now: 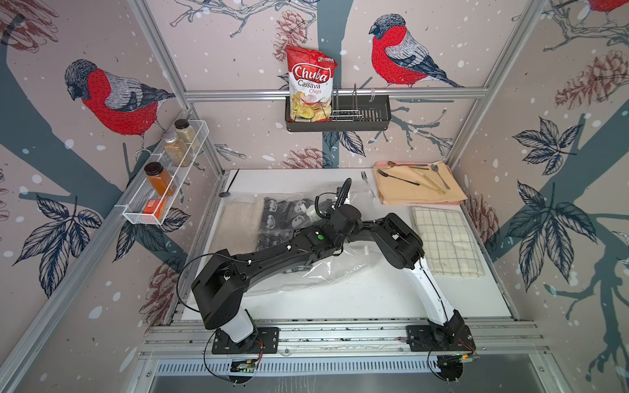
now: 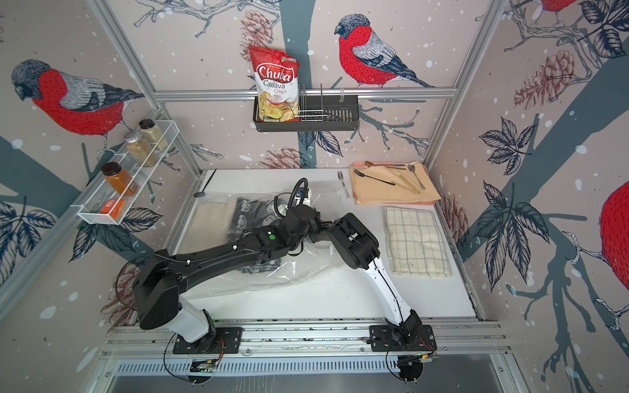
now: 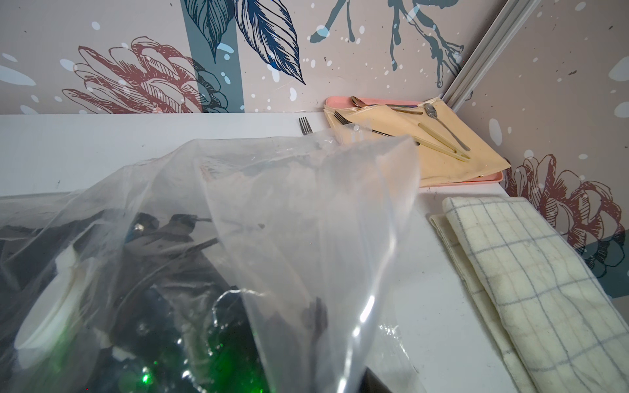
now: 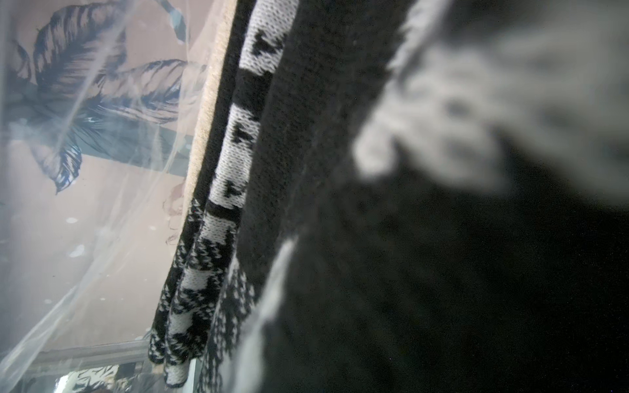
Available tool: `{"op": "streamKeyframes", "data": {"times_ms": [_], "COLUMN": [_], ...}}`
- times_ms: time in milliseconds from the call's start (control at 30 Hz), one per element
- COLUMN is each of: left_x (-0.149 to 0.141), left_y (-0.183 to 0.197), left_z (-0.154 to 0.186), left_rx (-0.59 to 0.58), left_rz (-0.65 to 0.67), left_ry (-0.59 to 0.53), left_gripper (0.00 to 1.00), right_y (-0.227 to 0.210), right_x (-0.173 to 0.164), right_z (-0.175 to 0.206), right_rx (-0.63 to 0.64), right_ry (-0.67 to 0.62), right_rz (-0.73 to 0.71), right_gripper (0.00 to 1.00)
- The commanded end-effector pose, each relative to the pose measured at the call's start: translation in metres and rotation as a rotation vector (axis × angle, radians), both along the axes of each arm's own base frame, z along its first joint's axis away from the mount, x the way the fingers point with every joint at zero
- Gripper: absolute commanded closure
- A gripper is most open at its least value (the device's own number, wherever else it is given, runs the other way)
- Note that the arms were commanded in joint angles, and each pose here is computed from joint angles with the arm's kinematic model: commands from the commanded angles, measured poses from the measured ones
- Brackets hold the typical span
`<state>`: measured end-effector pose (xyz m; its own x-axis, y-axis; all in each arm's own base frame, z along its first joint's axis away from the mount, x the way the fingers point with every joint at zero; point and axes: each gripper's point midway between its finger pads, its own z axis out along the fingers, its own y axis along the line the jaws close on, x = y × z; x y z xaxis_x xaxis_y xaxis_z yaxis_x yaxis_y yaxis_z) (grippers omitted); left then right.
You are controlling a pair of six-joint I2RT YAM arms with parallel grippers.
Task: Take the scarf out of the vacuum bag
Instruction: Take out the scarf from the vacuum bag.
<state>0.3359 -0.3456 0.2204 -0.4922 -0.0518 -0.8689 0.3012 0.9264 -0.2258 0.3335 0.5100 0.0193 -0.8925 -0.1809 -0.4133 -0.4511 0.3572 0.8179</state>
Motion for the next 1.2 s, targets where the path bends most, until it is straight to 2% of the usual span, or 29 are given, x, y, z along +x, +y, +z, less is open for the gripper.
{"op": "streamKeyframes", "data": {"times_ms": [0, 167, 667, 767, 900, 1167], "left_x": [-0.005, -0.004, -0.004, -0.004, -0.004, -0.004], "left_y": [-0.024, -0.022, -0.019, -0.019, -0.019, -0.02], "left_z": [0.009, 0.009, 0.003, 0.002, 0.003, 0.0], "left_rx": [-0.092, -0.089, -0.089, -0.09, -0.091, -0.092], "left_rz": [-0.077, -0.07, -0.057, -0.058, -0.055, -0.06], "left_ry": [-0.012, -0.013, -0.003, -0.001, -0.003, 0.003], "left_gripper": [1.0, 1.0, 1.0, 1.0, 1.0, 1.0], "right_y": [-0.032, -0.042, -0.07, -0.073, -0.076, -0.089], "right_x": [-0.036, -0.033, -0.037, -0.037, -0.038, -0.034], "right_z": [-0.071, -0.074, -0.057, -0.05, -0.029, -0.021], "right_rx": [-0.267, -0.31, -0.314, -0.293, -0.191, -0.208], "right_ry": [0.207, 0.183, 0.161, 0.162, 0.171, 0.144], "right_rz": [-0.013, -0.024, -0.019, -0.019, -0.014, -0.024], "right_gripper": [1.0, 1.0, 1.0, 1.0, 1.0, 1.0]}}
